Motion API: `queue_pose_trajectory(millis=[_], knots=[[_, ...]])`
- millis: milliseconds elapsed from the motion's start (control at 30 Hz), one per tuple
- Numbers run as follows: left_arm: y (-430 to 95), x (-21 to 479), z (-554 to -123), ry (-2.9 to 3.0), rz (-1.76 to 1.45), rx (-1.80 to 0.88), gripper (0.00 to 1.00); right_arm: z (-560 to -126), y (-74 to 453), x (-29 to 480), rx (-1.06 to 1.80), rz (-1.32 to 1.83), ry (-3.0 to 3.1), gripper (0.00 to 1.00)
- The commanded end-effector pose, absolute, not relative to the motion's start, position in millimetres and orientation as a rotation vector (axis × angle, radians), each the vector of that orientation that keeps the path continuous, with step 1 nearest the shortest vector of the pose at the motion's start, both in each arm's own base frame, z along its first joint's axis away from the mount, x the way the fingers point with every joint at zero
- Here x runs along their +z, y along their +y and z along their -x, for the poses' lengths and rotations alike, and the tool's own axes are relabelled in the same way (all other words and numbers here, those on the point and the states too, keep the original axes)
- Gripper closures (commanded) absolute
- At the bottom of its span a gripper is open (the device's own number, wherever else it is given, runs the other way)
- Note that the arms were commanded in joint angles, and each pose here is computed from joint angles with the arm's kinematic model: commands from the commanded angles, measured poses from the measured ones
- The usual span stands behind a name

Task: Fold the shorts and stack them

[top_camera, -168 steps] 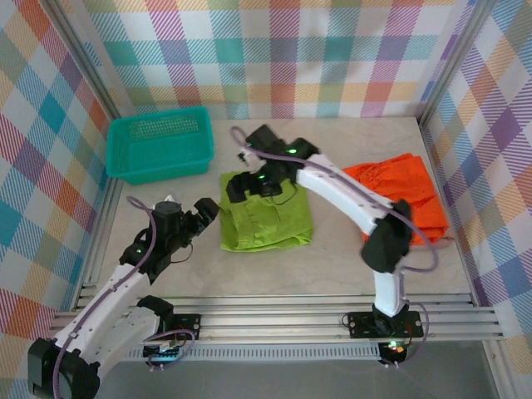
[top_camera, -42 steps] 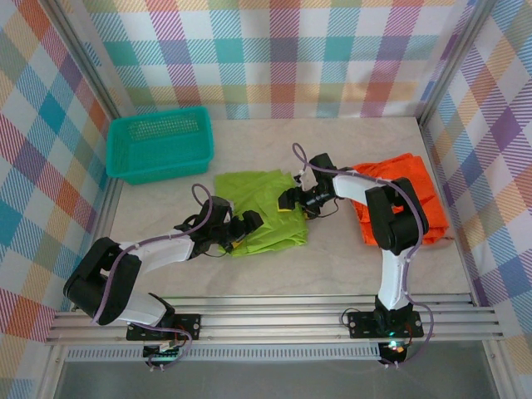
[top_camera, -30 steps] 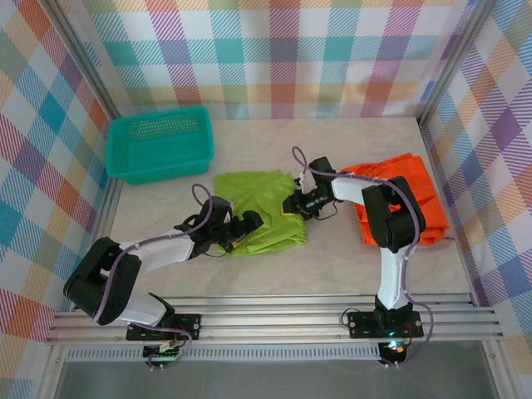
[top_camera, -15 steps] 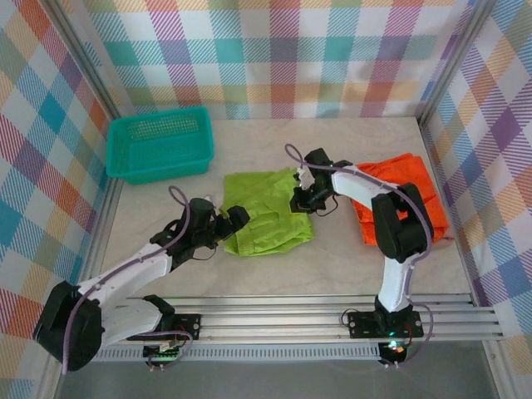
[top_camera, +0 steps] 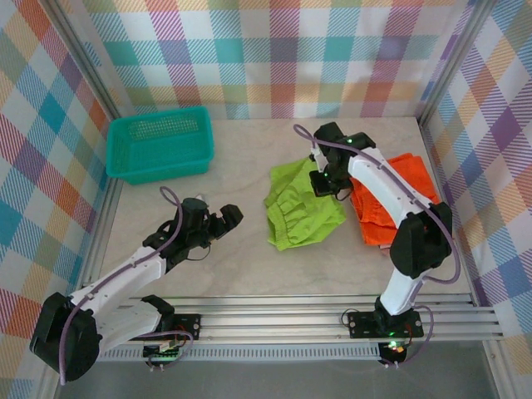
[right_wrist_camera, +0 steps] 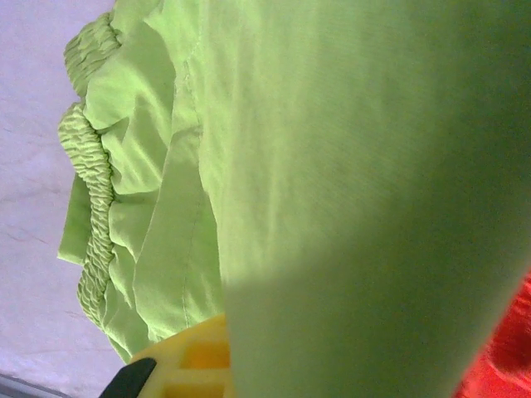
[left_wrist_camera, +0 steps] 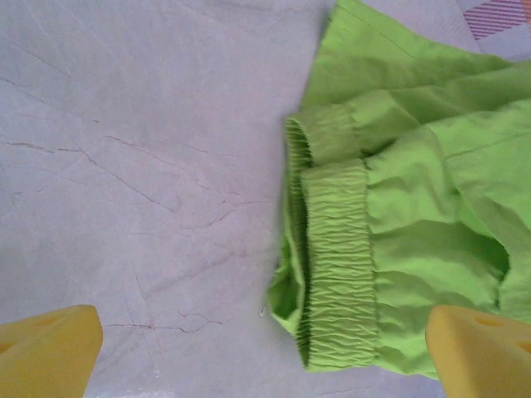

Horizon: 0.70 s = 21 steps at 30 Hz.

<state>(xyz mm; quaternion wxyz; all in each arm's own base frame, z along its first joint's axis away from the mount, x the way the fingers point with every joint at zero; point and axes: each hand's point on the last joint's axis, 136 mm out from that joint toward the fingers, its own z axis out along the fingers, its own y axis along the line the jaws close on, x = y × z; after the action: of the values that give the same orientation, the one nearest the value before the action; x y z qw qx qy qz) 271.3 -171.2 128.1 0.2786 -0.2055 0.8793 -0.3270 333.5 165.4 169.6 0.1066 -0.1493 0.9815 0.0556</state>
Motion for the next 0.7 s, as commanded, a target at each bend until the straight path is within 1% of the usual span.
queue_pose_trajectory(millis=[0, 200, 667], knots=[[-175, 139, -280, 2.333, 0.532, -0.905, 0.00, -316, 131, 194, -0.062, 0.507, 2.901, 1.00], [-179, 136, -283, 2.343, 0.530, -0.918, 0.00, -315, 109, 215, -0.165, 0.455, 2.899, 1.00], [-182, 136, -287, 2.336, 0.530, -0.936, 0.00, -315, 89, 272, -0.204, 0.364, 2.831, 1.00]])
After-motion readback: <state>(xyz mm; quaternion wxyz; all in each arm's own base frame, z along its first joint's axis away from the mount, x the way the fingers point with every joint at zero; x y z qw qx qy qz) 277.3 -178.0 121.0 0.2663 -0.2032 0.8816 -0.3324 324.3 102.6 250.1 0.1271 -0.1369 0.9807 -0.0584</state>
